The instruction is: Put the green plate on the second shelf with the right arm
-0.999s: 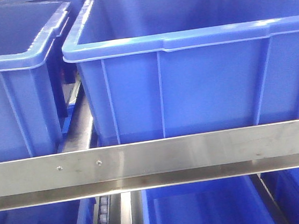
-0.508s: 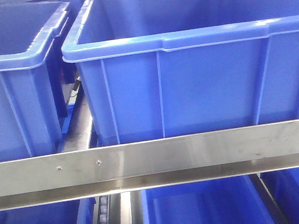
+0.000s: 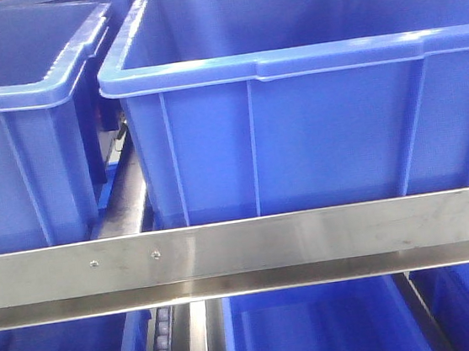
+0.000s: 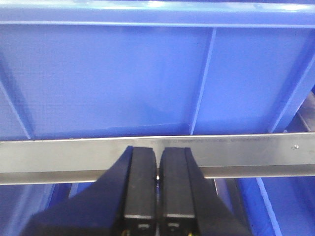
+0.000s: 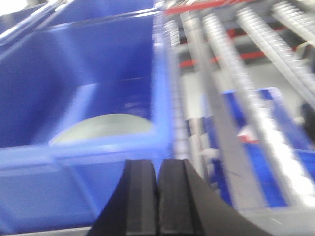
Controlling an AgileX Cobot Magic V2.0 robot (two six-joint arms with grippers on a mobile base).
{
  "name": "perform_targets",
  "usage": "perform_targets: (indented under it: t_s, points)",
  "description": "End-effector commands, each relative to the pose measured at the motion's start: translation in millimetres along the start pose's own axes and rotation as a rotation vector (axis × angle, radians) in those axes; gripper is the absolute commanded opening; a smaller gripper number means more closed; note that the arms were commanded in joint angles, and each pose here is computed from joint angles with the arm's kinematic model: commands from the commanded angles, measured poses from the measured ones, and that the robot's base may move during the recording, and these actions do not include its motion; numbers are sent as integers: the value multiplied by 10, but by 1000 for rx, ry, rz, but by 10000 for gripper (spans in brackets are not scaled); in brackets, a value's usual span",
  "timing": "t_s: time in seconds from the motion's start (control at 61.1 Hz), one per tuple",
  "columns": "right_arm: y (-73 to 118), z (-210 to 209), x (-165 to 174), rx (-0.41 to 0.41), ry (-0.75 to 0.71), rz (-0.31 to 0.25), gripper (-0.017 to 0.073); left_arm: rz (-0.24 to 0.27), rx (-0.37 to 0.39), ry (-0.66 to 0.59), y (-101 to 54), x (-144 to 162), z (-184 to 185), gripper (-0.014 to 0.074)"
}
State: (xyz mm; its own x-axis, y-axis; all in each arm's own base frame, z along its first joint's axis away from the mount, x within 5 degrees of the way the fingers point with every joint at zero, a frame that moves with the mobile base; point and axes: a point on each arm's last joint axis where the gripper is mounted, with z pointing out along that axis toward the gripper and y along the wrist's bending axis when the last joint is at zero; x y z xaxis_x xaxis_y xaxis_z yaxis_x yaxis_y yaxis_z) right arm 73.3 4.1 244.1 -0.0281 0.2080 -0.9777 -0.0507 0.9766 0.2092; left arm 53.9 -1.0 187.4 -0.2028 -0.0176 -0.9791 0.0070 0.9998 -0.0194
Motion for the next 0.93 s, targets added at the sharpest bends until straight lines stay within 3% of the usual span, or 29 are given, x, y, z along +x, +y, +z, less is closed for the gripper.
perform_targets:
  t_s: [0.0,0.164,0.344,0.917]
  points:
    - [-38,-111,34,19,-133,-25,49,-1,1,-64,2,46,21,124]
    - [-113,-183,356,43,-116,-26,49,-1,1,-64,2,46,21,124]
    - [-117,-179,380,49,-89,-61,49,-1,1,-64,2,46,21,124]
    - [-117,-179,380,49,-88,-60,49,-1,1,-64,2,46,21,124]
